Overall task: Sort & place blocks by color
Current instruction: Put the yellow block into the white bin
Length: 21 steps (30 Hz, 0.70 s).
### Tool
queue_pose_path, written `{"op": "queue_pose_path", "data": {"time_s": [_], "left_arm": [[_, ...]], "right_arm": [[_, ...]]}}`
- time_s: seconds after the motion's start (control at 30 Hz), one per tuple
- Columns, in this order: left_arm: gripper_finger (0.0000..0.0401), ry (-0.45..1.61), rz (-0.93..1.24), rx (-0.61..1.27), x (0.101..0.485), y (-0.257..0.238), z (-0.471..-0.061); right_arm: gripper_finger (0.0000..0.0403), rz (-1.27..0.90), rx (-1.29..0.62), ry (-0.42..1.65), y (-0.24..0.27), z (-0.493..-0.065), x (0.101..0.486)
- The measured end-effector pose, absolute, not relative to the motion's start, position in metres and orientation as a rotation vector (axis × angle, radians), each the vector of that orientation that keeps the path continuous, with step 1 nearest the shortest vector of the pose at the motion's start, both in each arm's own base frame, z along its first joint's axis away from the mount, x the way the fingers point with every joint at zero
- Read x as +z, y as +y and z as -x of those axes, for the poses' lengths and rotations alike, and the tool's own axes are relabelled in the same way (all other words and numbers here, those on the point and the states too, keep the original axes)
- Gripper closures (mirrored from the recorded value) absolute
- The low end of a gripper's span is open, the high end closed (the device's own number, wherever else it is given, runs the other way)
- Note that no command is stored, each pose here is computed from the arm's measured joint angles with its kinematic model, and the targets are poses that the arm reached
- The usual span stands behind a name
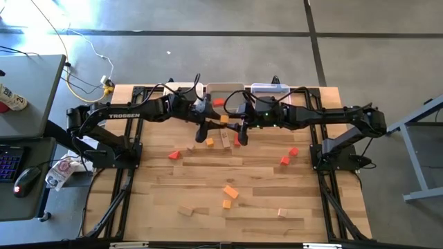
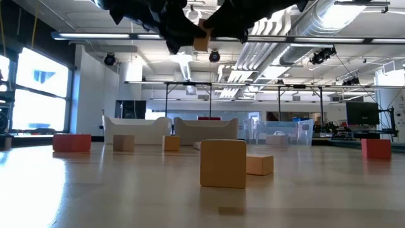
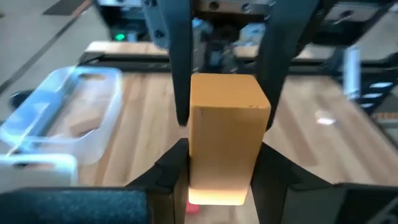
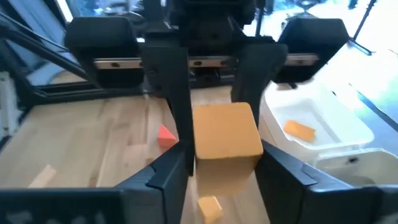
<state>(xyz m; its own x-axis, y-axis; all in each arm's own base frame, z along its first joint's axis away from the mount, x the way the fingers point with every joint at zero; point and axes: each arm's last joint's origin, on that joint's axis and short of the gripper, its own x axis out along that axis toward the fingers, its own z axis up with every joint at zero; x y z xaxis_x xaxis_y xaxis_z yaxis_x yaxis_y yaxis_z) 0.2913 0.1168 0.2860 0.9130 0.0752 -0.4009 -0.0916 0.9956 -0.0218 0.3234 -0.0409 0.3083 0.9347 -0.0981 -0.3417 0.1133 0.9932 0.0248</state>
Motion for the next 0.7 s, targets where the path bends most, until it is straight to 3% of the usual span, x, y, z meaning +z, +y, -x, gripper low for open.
{"op": "queue_pose_path", "data": {"time_s": [0.27, 0.53, 0.7], "left_arm": [[0.0298, 0.585, 0.025, 0.266, 0.273, 0.132, -0.278], [0.0298, 0.776, 0.044, 0.552, 0.261, 0.167, -0.247], [0.0298, 0.81, 0.178, 0.733, 0.256, 0.194, -0.221]], "right_arm": [[0.0189, -0.054, -0.193, 0.391, -0.04, -0.322, 0.304], [0.0187, -0.055, -0.195, 0.433, -0.04, -0.32, 0.3], [0.0187, -0.088, -0.203, 0.45, -0.04, -0.321, 0.297]]}}
